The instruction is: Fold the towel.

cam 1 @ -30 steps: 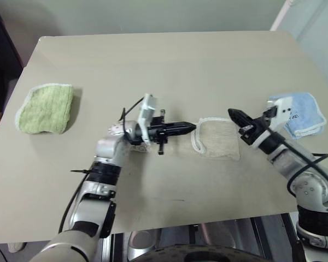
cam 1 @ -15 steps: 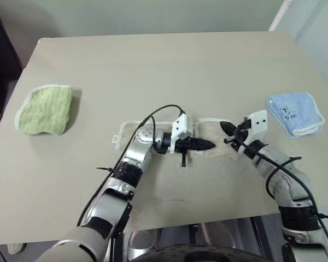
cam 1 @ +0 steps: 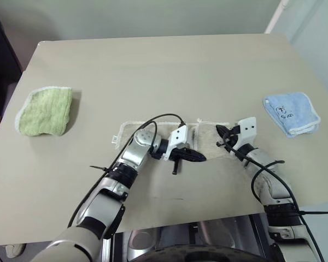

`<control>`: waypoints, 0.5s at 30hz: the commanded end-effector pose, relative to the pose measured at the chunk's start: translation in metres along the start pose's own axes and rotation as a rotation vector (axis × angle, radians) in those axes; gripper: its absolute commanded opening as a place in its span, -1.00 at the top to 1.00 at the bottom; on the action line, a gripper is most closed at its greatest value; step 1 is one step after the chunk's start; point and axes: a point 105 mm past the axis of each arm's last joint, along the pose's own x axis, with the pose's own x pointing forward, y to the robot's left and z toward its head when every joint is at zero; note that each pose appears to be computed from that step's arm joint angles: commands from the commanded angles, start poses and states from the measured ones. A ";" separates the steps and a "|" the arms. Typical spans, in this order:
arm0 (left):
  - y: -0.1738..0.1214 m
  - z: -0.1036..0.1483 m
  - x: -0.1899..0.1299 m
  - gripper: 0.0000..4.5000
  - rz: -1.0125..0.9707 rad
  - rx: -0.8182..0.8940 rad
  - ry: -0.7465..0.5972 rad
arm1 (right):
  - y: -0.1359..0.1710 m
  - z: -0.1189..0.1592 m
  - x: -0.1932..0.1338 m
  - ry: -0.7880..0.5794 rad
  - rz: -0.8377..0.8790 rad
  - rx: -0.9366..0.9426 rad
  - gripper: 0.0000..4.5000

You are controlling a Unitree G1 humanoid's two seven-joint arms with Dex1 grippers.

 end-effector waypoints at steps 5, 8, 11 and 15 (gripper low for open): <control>-0.001 0.060 -0.030 1.00 -0.039 -0.162 -0.304 | -0.009 0.027 -0.011 -0.093 0.026 0.043 0.33; 0.000 0.090 -0.043 0.92 -0.018 -0.179 -0.408 | 0.000 0.056 -0.021 -0.168 0.124 0.043 -0.11; 0.005 0.109 -0.059 0.59 0.054 -0.169 -0.458 | 0.007 0.079 -0.031 -0.190 0.235 0.019 -0.55; 0.011 0.117 -0.076 -0.03 0.144 -0.174 -0.465 | 0.016 0.097 -0.036 -0.185 0.330 -0.013 -1.00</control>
